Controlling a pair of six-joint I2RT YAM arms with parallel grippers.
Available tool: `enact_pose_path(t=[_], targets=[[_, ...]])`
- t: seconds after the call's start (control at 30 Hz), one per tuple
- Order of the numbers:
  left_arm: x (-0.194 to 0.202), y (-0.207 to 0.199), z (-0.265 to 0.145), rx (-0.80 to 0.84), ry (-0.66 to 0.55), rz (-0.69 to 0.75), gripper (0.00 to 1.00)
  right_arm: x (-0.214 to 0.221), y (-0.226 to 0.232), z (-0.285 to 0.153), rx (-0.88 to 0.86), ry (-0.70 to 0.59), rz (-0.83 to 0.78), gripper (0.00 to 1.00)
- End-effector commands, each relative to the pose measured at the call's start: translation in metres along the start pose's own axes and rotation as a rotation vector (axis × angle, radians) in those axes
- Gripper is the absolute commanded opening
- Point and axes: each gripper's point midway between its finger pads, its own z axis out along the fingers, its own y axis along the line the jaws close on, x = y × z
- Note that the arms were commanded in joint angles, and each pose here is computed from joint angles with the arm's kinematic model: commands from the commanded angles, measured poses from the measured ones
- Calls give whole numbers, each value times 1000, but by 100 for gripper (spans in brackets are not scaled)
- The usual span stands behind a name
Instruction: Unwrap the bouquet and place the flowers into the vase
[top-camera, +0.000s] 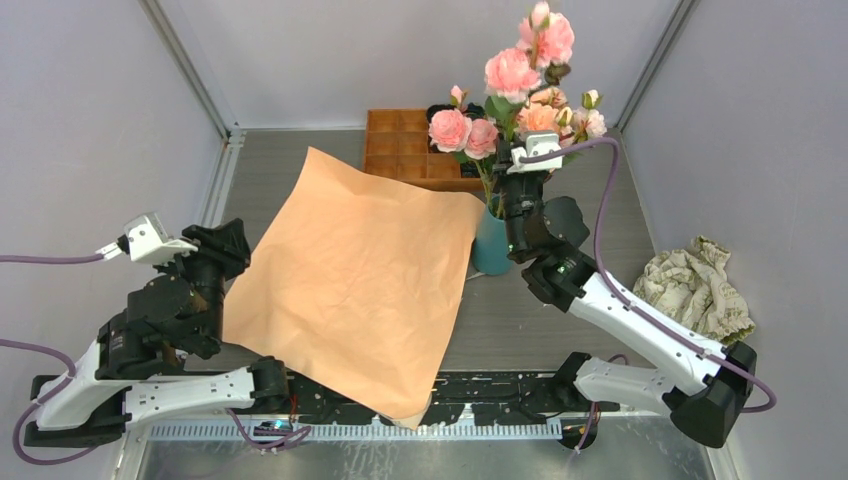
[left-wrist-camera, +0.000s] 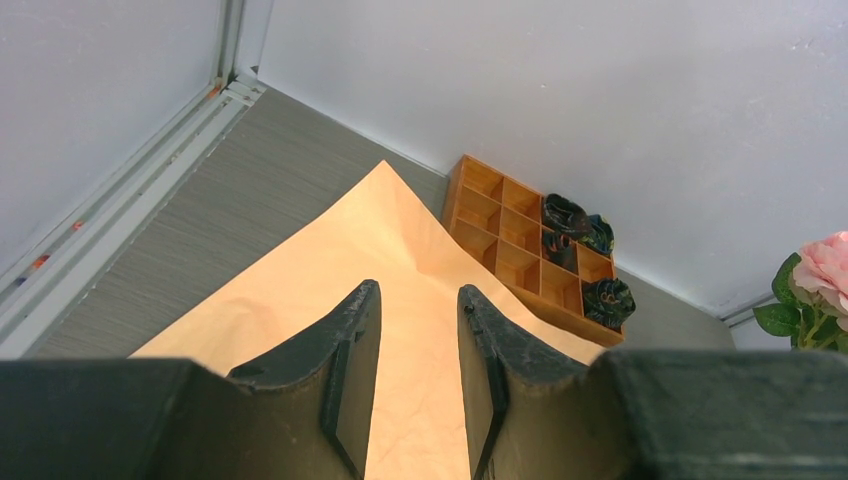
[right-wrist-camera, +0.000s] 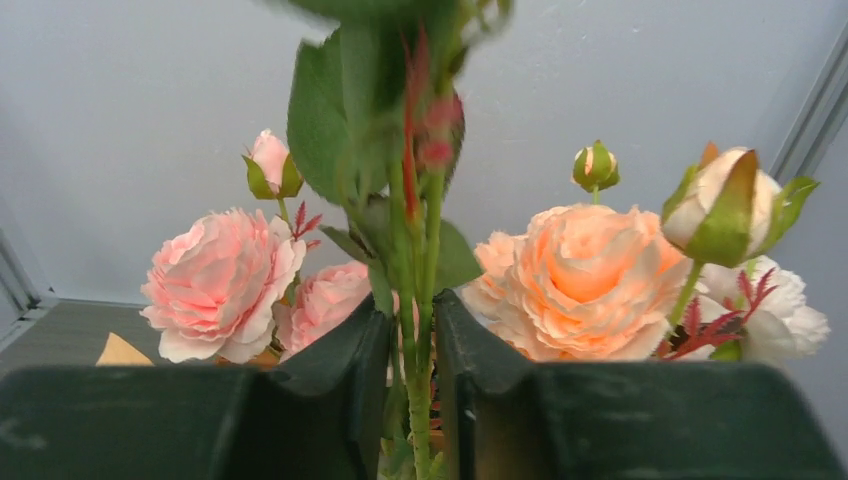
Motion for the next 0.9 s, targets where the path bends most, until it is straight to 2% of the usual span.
enact_pose_path(t=[0.0,0.13,0.23,0.33,0.7,0.87], targets=[[-4,-5,1,-20,-15,-38,35,-26,-12,-8,15,-68,102,35],[-3,-7,1,-18,-14,-36,36,-23,-15,-12,9,-57,104,58],[-2,-9,2,-15,-12,-32,36,-22,-16,-17,-2,-44,110,83],[-1,-10,2,-13,-11,-31,36,-21,-18,-20,-6,-40,116,98],[0,-11,2,-10,-9,-29,36,-14,-22,-25,4,-10,123,99],[-1,-11,2,-13,-12,-32,36,-1,-26,-35,3,46,138,99]])
